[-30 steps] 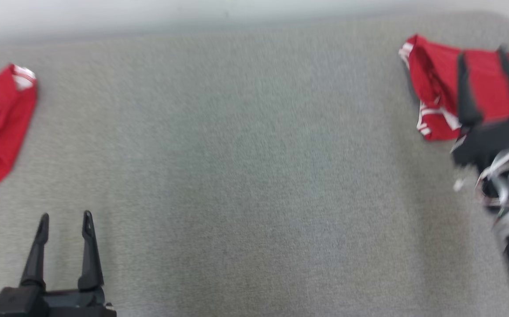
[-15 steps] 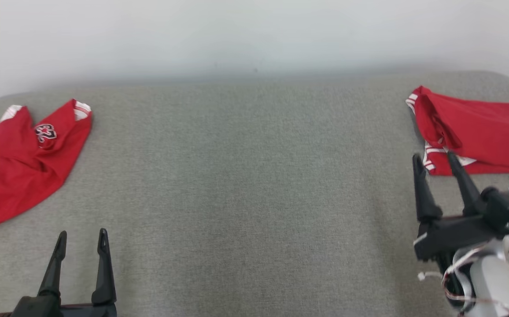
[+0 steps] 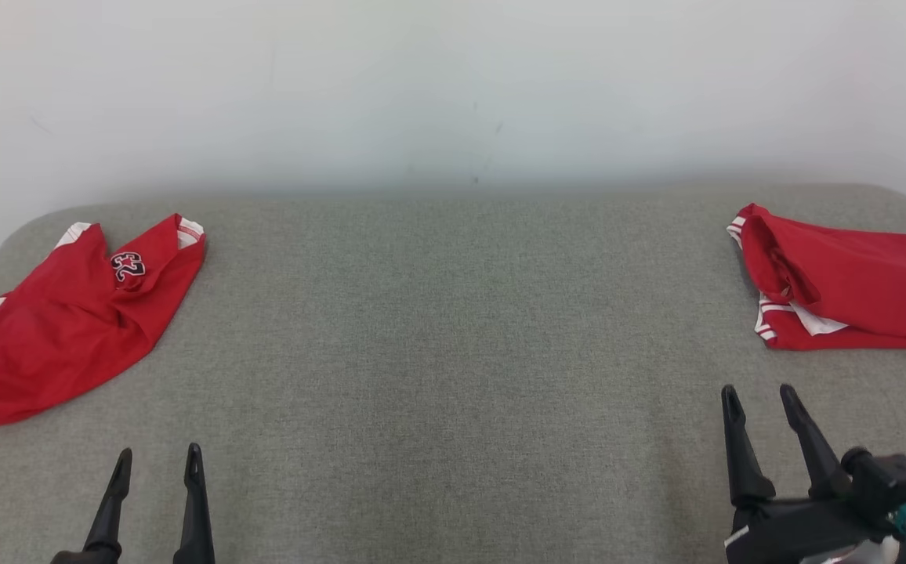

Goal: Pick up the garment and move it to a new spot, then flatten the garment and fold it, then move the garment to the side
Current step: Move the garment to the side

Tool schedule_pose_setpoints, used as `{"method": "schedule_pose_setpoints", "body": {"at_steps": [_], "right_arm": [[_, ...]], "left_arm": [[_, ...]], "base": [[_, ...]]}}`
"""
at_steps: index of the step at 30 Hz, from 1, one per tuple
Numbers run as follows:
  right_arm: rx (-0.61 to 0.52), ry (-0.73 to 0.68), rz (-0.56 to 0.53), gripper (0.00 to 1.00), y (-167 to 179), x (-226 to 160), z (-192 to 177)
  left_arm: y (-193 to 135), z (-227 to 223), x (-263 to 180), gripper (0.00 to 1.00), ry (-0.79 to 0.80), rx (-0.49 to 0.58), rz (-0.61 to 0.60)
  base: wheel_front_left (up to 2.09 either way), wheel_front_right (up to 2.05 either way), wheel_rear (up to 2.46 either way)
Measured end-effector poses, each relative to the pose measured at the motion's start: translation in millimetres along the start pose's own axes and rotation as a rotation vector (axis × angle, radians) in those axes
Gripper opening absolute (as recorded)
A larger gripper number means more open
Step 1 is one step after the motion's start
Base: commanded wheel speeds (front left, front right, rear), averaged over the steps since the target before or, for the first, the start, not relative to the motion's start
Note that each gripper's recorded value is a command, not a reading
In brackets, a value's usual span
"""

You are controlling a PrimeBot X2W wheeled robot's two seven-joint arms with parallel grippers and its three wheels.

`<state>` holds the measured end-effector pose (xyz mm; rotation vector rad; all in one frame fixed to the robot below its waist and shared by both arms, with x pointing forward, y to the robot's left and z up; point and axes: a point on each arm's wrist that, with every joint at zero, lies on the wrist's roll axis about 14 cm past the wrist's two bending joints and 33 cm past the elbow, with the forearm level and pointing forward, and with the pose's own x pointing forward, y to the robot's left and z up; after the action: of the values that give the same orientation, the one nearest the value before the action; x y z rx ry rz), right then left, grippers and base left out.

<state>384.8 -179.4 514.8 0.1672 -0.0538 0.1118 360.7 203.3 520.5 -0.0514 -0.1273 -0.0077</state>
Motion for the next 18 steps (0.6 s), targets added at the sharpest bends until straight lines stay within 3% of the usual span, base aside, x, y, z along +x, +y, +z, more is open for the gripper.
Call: {"method": "schedule_pose_setpoints", "body": {"at_steps": [18], "right_arm": [[0.030, 0.032, -0.008, 1.00, 11.4, -31.5, -12.7]], "left_arm": [[11.1, -12.5, -16.3, 1.00, 0.049, 0.035, 0.015]], "base": [[0.00, 0.00, 0.00]]}}
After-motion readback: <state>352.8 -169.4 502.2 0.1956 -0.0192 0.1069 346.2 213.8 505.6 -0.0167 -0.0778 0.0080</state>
